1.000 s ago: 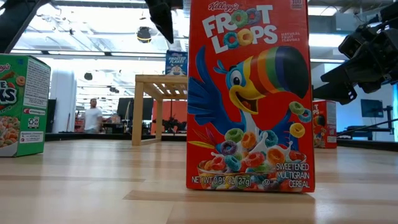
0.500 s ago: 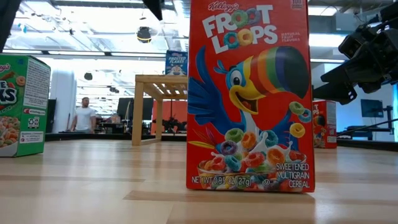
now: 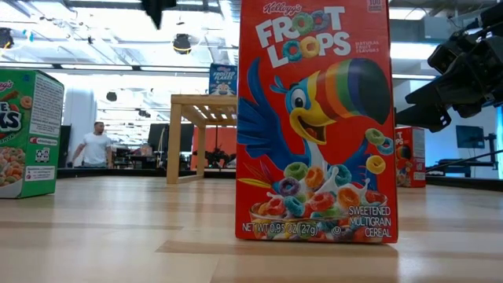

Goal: Stack cereal on shelf
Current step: Put the green cereal box on the shelf aligned with the other green cereal box

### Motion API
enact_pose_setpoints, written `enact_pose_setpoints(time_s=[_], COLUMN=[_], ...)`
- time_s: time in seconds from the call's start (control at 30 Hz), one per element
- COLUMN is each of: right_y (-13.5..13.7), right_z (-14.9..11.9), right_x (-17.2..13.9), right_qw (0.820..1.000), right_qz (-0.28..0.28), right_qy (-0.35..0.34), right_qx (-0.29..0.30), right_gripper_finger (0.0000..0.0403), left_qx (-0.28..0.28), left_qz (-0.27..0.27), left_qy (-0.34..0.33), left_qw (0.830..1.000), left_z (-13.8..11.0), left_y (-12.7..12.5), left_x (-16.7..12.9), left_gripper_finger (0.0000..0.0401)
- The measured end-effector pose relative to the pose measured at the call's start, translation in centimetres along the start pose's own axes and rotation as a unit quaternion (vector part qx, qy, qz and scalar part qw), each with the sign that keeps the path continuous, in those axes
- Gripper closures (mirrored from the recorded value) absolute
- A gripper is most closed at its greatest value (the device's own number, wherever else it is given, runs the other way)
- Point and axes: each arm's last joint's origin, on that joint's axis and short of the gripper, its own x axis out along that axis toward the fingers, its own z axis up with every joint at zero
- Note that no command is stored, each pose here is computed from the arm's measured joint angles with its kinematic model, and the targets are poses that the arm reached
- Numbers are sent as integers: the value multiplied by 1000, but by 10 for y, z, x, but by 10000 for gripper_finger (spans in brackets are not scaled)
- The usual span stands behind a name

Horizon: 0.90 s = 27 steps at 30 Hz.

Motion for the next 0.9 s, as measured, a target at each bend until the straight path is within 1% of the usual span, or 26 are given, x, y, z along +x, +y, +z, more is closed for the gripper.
enact_pose_setpoints(time_s=[0.07, 0.27, 0.47, 0.57, 0.7, 0.9], right_y=[0, 0, 0, 0, 0, 0], right_z=[0, 0, 0, 0, 0, 0], right_x=[0, 0, 0, 0, 0, 0], right_qw=[1000, 1000, 1000, 1000, 1000, 1000], right_qz=[0, 0, 0, 0, 0, 0], right_qy=[0, 0, 0, 0, 0, 0], right_qx=[1, 1, 1, 1, 0, 0], right_gripper_finger=[49, 49, 49, 49, 49, 49], left_qx=[-8, -21, -34, -38, -37, -42], left_qz=[-9, -30, -46, -42, -38, -38], left_qy=[16, 31, 25, 28, 24, -2], left_qw=[1000, 999, 998, 998, 998, 998], left_z=[-13, -47, -74, -85, -94, -99], left_y=[-10, -39, -69, -83, -99, -118], left_x=[6, 19, 39, 52, 64, 70], left_gripper_finger=[174, 174, 170, 153, 120, 87])
